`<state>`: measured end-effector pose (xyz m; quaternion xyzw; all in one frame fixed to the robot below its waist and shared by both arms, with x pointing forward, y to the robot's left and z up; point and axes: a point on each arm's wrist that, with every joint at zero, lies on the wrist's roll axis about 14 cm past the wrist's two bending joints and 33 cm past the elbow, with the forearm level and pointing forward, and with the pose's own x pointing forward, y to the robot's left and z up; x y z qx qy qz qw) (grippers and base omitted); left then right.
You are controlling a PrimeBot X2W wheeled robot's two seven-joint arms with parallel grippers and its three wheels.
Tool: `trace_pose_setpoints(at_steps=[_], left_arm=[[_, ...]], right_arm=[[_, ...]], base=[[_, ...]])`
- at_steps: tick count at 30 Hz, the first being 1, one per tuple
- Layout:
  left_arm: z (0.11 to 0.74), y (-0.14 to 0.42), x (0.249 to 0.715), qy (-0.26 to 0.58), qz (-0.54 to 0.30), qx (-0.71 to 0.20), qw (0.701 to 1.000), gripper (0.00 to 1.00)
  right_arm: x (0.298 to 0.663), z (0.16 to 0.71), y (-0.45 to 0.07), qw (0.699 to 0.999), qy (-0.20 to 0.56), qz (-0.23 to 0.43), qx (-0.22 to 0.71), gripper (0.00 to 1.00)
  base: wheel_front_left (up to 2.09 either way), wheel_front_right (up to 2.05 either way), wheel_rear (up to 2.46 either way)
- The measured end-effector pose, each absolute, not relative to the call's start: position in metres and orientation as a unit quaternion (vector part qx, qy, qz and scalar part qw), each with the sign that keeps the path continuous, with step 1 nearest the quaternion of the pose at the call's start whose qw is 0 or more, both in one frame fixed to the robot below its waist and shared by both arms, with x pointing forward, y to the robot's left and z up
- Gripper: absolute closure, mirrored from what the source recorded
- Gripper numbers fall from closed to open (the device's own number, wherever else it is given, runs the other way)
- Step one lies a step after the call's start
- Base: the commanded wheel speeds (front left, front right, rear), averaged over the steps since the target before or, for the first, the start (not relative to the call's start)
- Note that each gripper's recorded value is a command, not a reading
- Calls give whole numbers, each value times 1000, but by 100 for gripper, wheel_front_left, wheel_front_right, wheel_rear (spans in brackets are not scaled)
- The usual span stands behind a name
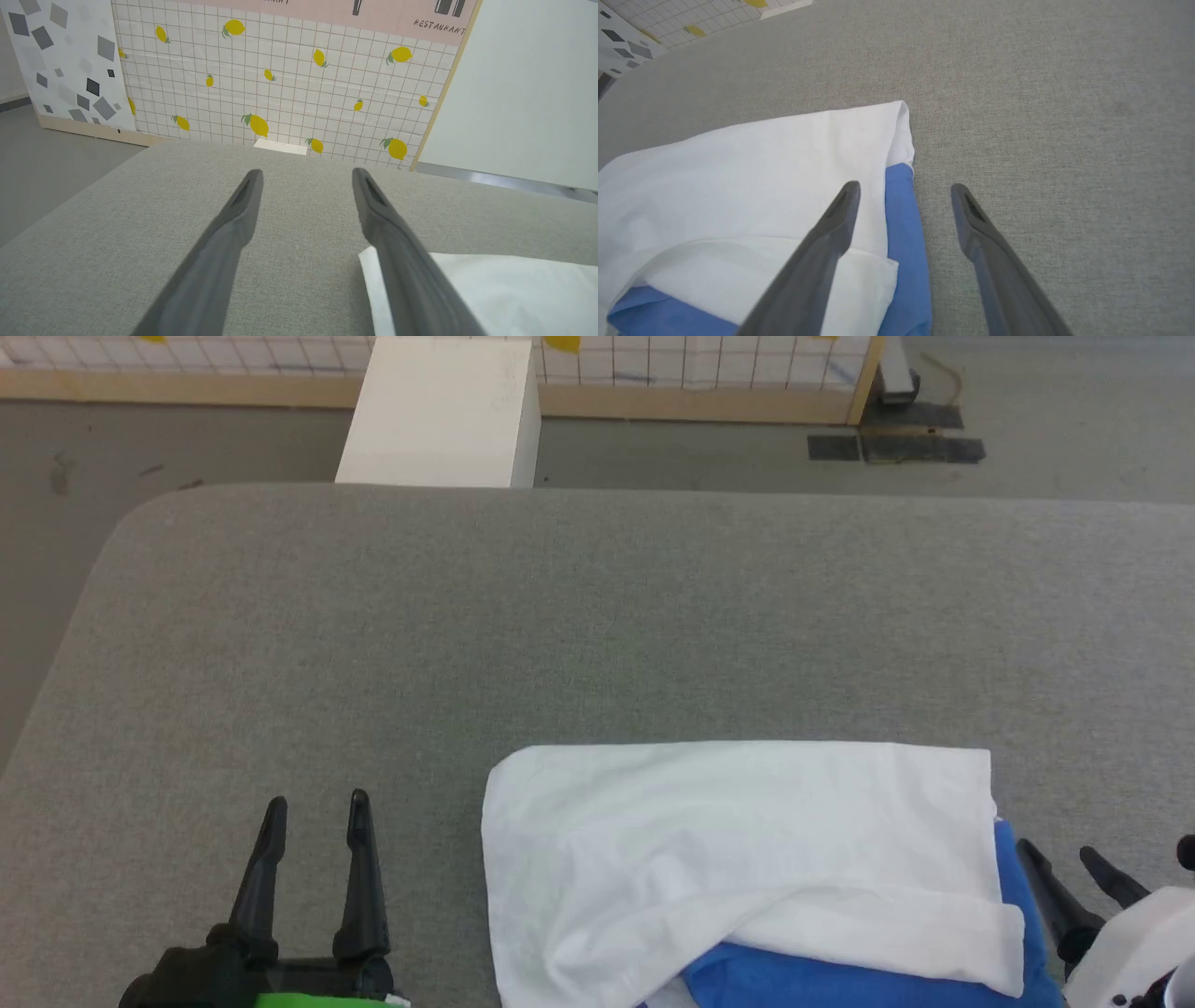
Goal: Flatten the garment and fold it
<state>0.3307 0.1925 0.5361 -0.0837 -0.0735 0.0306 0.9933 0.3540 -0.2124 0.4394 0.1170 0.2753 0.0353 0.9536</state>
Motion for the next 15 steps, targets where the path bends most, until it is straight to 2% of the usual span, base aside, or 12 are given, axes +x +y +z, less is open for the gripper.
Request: trace_pose_setpoints(at_steps=[9,15], left_arm=[[519,198,341,-52,35,-89,994,0],[511,206,337,-39,48,-83,995,0]], right_arm=[[354,382,-197,901,414,66,109,0],[359,371,-179,880,450,101,110,0]], base=[[0,0,0],[0,0,0]])
